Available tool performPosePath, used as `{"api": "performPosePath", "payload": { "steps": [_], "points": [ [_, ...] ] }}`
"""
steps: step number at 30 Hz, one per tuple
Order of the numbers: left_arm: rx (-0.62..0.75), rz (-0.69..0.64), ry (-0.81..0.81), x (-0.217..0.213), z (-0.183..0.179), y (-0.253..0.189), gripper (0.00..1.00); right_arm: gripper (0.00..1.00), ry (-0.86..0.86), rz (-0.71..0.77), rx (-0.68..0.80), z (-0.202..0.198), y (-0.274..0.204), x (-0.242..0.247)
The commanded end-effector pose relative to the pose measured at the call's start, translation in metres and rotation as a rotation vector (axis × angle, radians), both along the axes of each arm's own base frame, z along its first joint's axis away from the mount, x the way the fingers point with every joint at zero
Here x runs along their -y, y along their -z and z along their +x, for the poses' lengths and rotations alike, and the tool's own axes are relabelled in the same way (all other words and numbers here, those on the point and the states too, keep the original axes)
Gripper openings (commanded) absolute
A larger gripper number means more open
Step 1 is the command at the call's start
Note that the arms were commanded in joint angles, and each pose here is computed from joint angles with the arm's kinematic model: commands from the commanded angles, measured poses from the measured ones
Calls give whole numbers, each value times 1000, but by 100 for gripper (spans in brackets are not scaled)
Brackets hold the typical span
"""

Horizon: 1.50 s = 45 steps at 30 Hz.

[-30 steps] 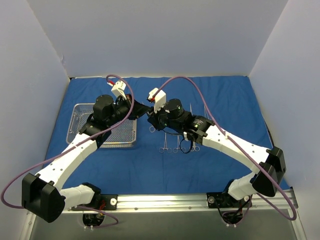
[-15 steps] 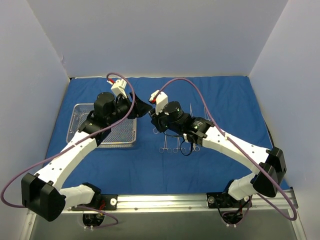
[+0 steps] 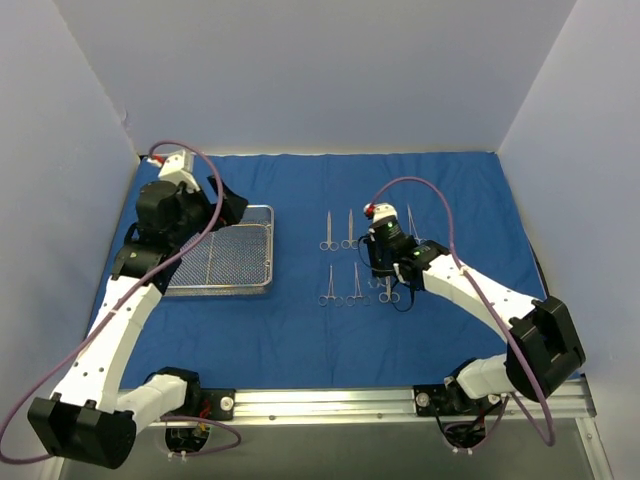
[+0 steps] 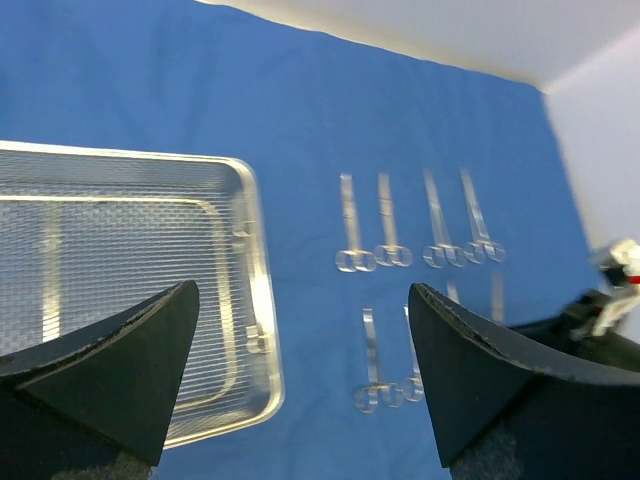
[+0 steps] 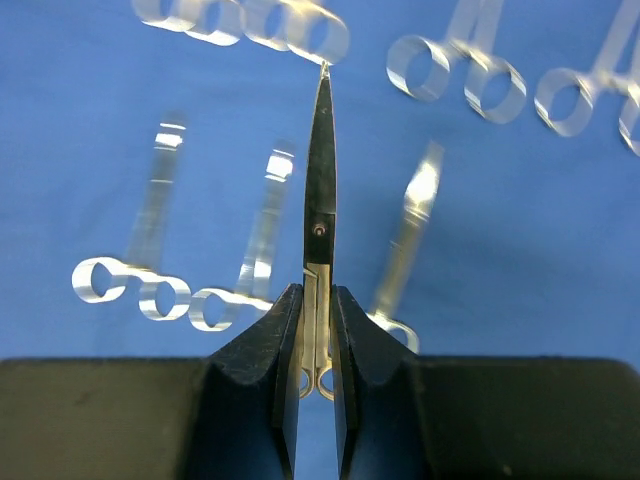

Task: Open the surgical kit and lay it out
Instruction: Place the medical item in the surgical kit.

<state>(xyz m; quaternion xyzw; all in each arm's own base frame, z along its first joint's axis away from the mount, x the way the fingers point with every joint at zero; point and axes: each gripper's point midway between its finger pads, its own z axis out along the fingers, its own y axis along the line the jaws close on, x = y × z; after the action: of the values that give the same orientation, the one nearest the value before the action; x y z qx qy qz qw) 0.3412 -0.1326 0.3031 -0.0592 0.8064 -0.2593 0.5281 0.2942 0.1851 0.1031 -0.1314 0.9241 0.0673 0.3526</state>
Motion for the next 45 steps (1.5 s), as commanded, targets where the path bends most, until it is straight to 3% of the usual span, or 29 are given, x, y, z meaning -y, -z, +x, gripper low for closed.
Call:
{"api": "performPosePath", "payload": {
  "steps": [1, 8, 13, 27, 45],
  "points": [
    [-7, 94, -58, -35, -12, 7, 94, 0, 133, -27, -24, -2, 5, 37],
    [-28, 216, -93, -54, -23, 31, 94, 0, 308, 23, -137, 10, 28, 91],
    [-17, 293, -105, -57, -26, 37, 94, 0, 345, -56, -196, 17, 31, 123],
    [17, 443, -131, -63, -41, 39, 94, 0, 341, -132, -455, 6, 72, 125],
    [0, 467, -137, -65, -41, 45, 94, 0, 347, -187, -544, -6, 76, 131]
  ]
}}
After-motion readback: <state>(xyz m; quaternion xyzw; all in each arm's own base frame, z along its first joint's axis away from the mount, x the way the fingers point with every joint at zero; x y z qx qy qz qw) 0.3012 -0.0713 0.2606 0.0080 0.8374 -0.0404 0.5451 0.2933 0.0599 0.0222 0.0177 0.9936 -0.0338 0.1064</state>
